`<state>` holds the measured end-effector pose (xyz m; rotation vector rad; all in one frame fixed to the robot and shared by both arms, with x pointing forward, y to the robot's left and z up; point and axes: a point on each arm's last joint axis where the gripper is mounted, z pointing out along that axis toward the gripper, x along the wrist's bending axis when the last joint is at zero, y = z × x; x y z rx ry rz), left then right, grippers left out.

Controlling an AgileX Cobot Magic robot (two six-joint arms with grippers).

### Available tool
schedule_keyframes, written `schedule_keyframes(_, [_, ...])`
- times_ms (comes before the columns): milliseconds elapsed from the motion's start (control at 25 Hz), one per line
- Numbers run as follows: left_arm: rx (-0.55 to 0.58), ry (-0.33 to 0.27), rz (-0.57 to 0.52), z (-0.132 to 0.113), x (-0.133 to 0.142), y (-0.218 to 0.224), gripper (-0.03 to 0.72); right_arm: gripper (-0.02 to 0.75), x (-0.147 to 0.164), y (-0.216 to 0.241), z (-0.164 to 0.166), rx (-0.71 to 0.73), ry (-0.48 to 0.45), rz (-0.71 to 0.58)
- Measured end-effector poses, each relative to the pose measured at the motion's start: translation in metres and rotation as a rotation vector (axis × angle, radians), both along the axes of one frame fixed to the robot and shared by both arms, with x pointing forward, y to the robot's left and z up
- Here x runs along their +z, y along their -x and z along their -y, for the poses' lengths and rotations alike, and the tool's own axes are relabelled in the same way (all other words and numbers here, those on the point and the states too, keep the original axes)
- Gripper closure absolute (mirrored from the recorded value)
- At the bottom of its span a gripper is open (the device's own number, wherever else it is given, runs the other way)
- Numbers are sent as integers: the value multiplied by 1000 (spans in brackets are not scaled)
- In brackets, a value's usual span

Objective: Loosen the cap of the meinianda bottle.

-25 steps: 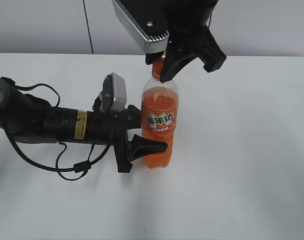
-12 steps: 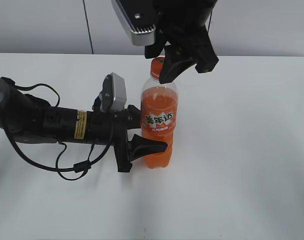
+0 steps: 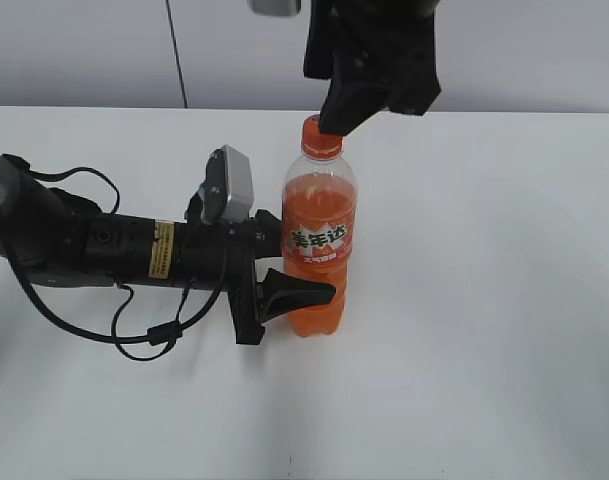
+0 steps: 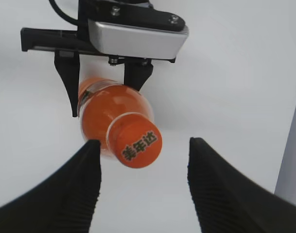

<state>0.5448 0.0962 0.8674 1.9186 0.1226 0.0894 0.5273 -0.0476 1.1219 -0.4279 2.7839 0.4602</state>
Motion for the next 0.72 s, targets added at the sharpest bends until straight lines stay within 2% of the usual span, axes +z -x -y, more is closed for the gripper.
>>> schedule_keyframes(160, [1, -1, 0, 0, 0, 0, 279, 308, 19, 9, 7, -161, -83, -32])
schedule_keyframes(280, [1, -1, 0, 0, 0, 0, 279, 310, 27, 15, 8, -307, -162, -108])
schedule_keyframes(400, [1, -1, 0, 0, 0, 0, 279, 310, 29, 18, 7, -552, -246, -236])
schedule_keyframes(560, [1, -1, 0, 0, 0, 0, 279, 311, 29, 16, 9, -990, -341, -397])
schedule_keyframes(640, [2, -1, 0, -1, 0, 0, 279, 311, 29, 15, 10, -1112, -365, -428])
schedule_keyframes(720, [2, -1, 0, -1, 0, 0, 279, 311, 28, 14, 11, -1161, -375, -437])
